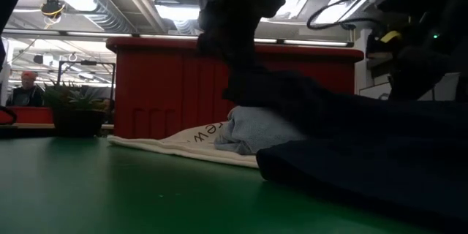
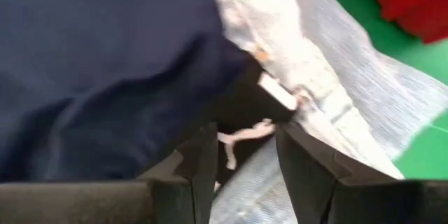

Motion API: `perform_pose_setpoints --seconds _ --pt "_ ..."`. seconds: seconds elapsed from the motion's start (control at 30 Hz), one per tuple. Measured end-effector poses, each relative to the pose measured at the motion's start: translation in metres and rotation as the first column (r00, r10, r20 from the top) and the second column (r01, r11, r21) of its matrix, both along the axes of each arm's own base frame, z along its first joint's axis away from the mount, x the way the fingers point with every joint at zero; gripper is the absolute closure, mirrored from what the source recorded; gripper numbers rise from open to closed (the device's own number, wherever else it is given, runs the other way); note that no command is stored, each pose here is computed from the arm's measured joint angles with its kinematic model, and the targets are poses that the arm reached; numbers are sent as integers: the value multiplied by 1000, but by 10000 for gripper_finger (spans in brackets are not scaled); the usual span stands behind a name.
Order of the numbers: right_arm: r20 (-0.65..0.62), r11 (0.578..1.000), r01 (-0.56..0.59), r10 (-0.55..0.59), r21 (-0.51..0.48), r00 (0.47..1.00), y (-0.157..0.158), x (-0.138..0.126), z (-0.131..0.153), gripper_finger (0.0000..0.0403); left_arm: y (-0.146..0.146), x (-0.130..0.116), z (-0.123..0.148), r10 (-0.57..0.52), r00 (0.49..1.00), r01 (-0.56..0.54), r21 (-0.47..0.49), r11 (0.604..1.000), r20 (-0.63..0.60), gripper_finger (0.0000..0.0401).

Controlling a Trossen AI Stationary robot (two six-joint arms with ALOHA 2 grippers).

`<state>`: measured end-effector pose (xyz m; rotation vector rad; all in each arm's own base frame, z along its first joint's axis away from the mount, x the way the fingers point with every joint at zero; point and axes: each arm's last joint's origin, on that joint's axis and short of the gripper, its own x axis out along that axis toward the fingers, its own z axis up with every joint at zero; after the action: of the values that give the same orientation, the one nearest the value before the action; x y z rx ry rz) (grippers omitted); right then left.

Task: Fold laundry
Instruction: Fold the dark blue boxer

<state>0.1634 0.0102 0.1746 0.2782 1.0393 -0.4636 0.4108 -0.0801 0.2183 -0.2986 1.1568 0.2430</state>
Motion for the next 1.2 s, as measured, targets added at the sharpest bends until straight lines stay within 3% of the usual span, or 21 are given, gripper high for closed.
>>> perform_pose_setpoints --seconds 0.33,0.77,1.07,1.2 --pt "-24 997 60 -59 40 998 -11 -1 -1 256 -13 -8 -2 -34 998 34 10 999 -53 392" --pt "-24 997 55 -54 63 998 -11 -1 -1 256 -13 -10 -3 -37 997 38 18 999 -71 277" --pt "-26 997 55 -53 63 998 -11 -1 -1 256 -1 -30 13 32 987 1 204 979 -157 253" --pt "-26 997 54 -52 63 998 -11 -1 -1 256 5 -40 13 56 965 18 278 960 -257 253"
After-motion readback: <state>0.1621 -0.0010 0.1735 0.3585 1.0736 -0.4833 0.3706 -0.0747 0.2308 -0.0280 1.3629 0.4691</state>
